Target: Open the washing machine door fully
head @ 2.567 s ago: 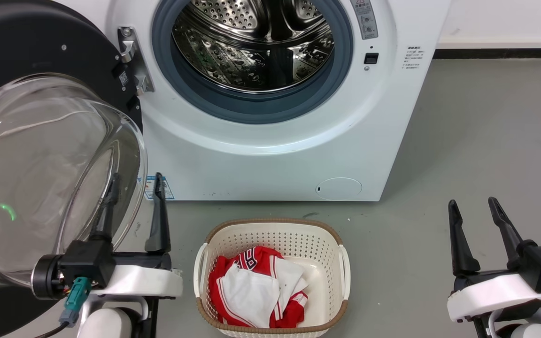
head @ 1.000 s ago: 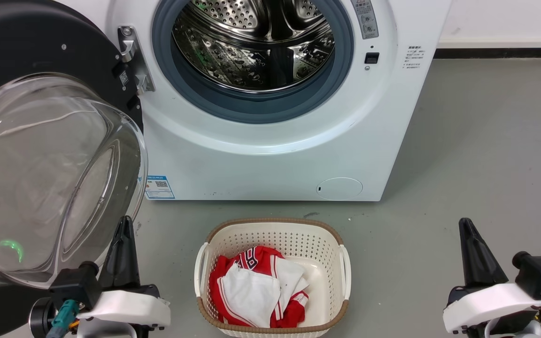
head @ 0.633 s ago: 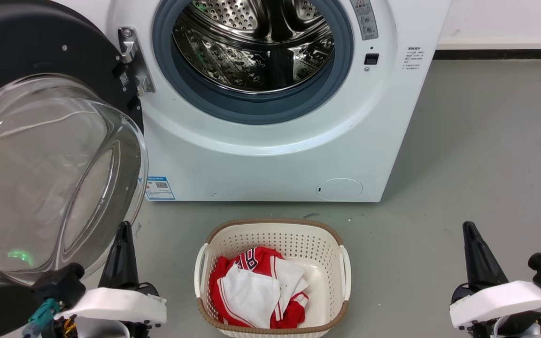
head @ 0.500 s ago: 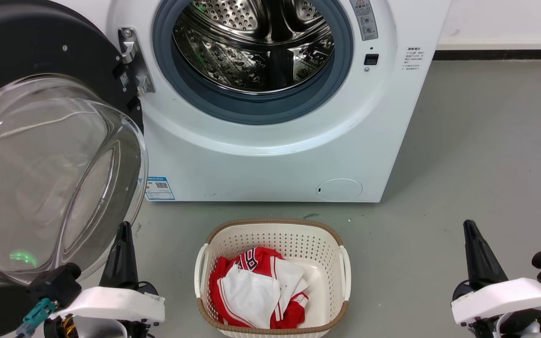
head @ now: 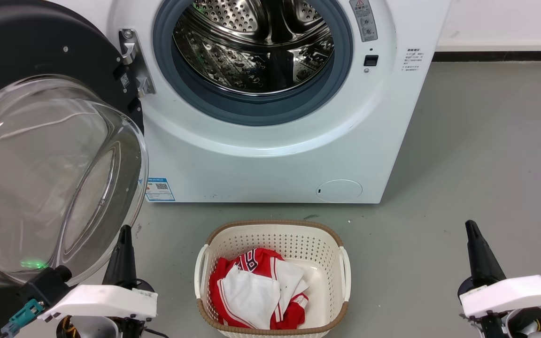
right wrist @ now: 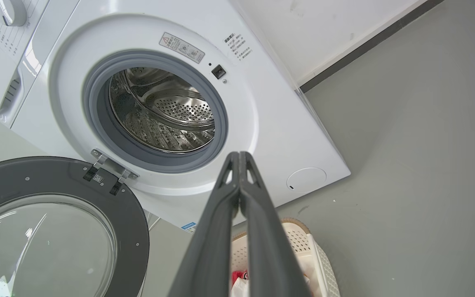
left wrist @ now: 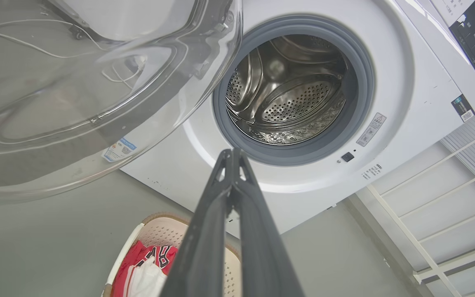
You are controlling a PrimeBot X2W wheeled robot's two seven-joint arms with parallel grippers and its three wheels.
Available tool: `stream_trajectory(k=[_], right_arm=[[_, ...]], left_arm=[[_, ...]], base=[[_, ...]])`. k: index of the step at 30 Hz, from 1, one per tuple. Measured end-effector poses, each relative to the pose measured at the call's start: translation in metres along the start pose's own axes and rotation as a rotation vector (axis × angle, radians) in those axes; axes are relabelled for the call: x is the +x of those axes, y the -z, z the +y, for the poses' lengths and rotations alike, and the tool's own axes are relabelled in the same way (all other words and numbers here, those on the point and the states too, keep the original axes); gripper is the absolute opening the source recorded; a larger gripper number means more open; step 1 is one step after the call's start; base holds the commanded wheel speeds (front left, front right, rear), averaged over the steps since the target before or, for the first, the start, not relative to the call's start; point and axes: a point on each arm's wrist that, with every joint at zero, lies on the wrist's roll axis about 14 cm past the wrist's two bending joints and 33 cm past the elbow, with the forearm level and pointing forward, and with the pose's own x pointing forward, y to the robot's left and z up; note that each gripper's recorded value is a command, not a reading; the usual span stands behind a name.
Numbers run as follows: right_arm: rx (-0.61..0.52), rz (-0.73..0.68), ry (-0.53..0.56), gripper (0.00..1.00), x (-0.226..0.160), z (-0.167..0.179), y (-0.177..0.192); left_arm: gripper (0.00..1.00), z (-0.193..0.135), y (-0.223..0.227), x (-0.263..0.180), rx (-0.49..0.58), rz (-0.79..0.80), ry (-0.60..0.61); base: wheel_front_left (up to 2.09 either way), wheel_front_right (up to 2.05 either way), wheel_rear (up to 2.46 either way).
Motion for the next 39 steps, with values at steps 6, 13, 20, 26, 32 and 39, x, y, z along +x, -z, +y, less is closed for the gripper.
stream_trajectory(k=[6, 13, 20, 26, 32, 39], right_arm=[[0.083, -0.001, 0.005, 0.00, 0.0019, -0.0008, -0.0010], [0.179, 0.002, 0.012, 0.00, 0.0024, -0.0027, -0.0009], [0.264, 0.004, 0.015, 0.00, 0.0036, -0.0034, -0.0013], [0.334, 0.003, 0.015, 0.00, 0.0046, -0.0037, -0.0019], [0.401, 0.007, 0.018, 0.00, 0.0048, -0.0046, -0.0013], [0.475, 0.005, 0.019, 0.00, 0.0049, -0.0054, -0.0016]], left_arm=[[0.00, 0.0004, 0.0011, 0.0018, -0.086, 0.012, -0.004], [0.00, 0.0024, 0.0041, 0.0019, -0.179, 0.029, -0.011], [0.00, 0.0039, 0.0066, 0.0021, -0.266, 0.045, -0.018], [0.00, 0.0022, 0.0056, 0.0043, -0.337, 0.048, -0.012], [0.00, 0.0031, 0.0074, 0.0042, -0.404, 0.057, -0.013], [0.00, 0.0041, 0.0085, 0.0042, -0.476, 0.066, -0.017]], base=[[0.00, 0.00, 0.00], [0.00, 0.00, 0.00], [0.00, 0.00, 0.00], [0.00, 0.00, 0.00], [0.00, 0.00, 0.00], [0.00, 0.00, 0.00]])
